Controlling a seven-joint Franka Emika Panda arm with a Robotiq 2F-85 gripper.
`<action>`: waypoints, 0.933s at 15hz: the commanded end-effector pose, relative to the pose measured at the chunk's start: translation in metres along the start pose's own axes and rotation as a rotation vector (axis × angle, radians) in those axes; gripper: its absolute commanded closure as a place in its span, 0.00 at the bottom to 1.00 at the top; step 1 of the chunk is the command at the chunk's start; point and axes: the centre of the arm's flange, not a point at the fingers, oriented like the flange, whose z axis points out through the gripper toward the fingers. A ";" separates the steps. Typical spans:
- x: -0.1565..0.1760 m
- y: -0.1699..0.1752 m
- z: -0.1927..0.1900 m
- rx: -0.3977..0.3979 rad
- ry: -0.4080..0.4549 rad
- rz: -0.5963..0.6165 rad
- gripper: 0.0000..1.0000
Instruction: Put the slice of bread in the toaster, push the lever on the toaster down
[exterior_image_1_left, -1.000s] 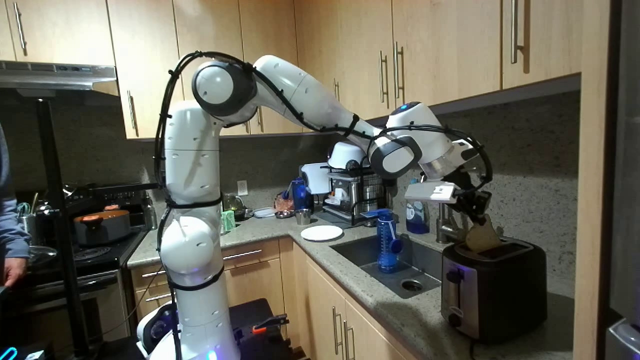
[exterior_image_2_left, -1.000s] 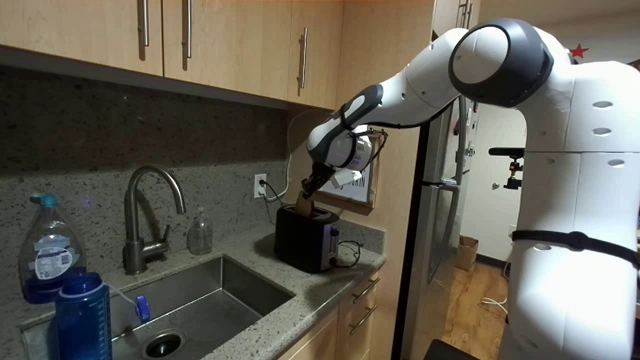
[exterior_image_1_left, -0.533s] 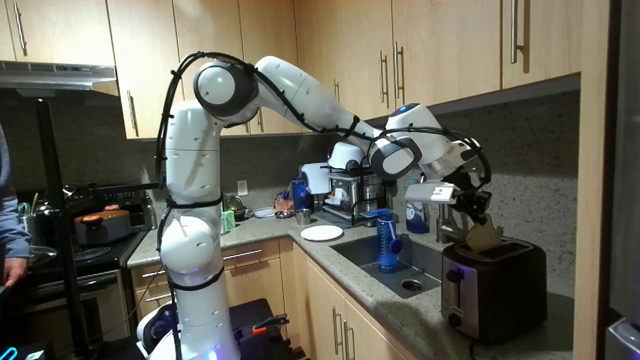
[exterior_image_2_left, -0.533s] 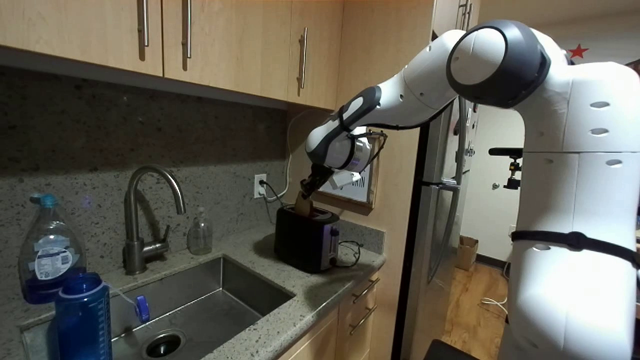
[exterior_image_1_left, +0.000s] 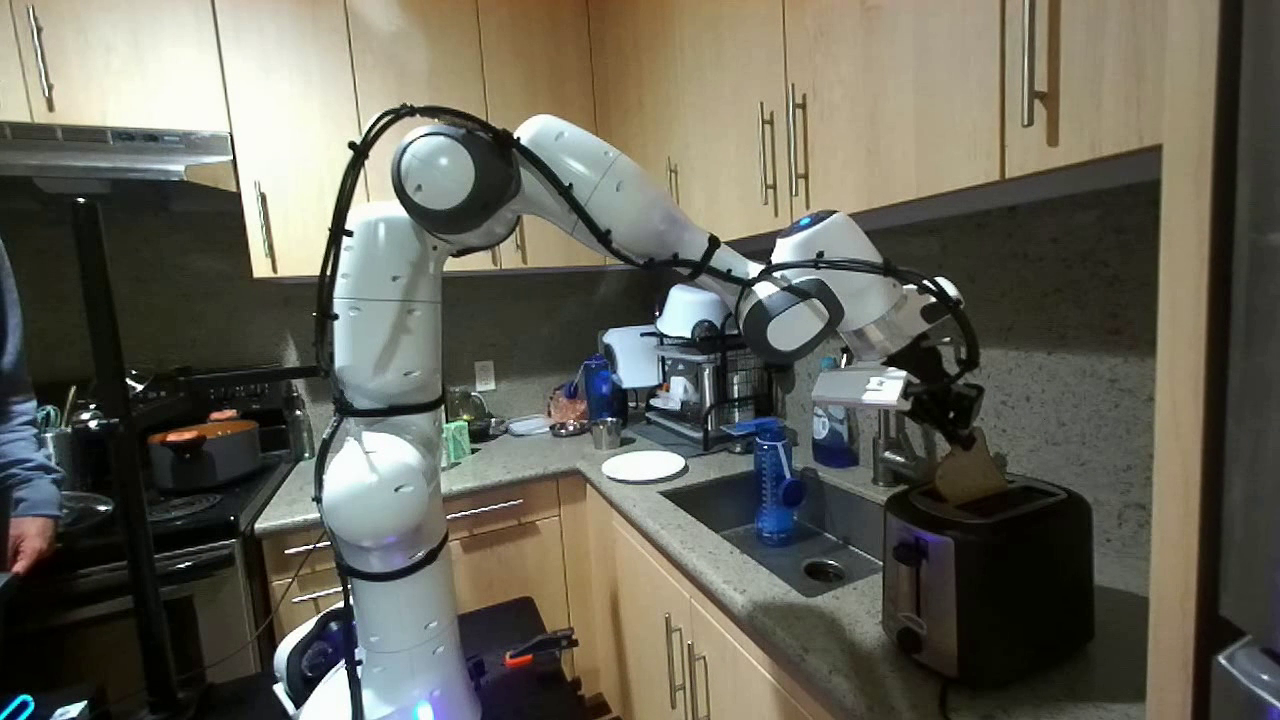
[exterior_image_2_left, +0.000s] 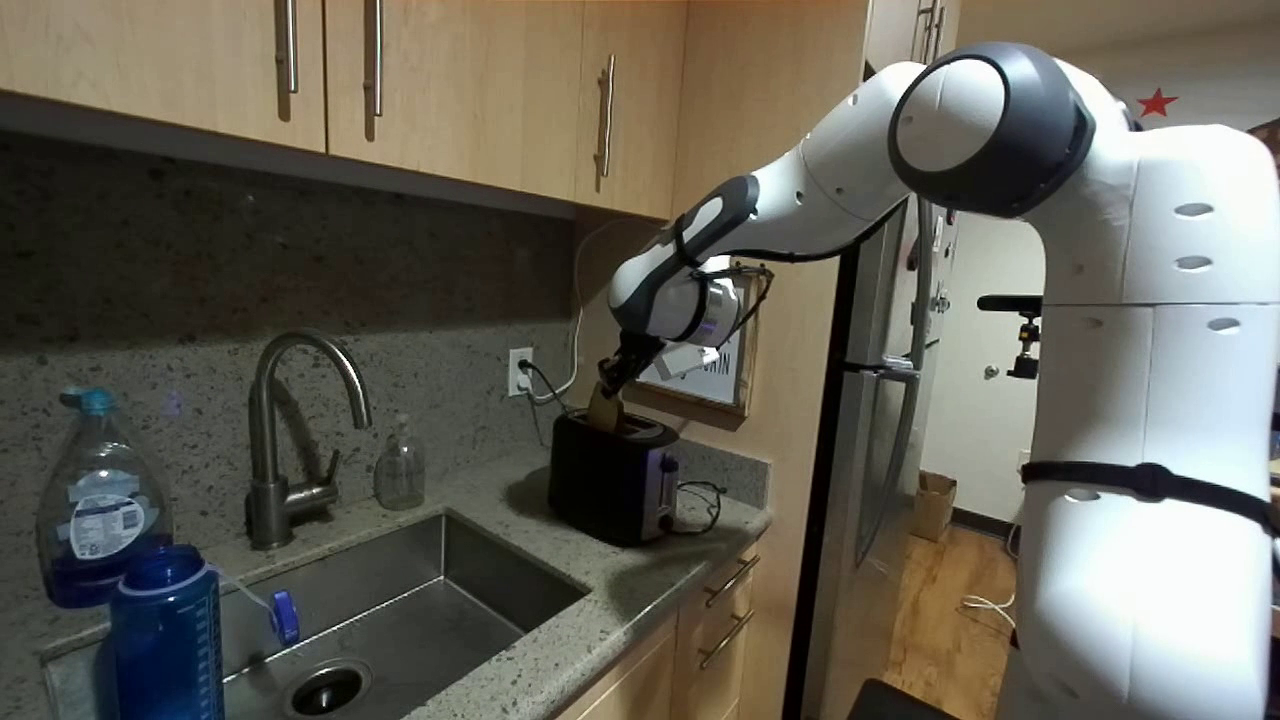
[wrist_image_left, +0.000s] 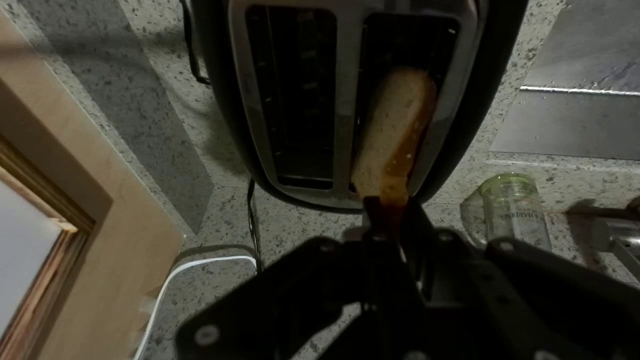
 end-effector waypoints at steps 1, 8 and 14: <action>0.000 0.000 0.000 0.000 0.000 0.000 0.88; -0.002 0.001 0.001 0.009 -0.016 0.006 0.46; -0.001 0.005 -0.020 -0.004 0.004 0.014 0.03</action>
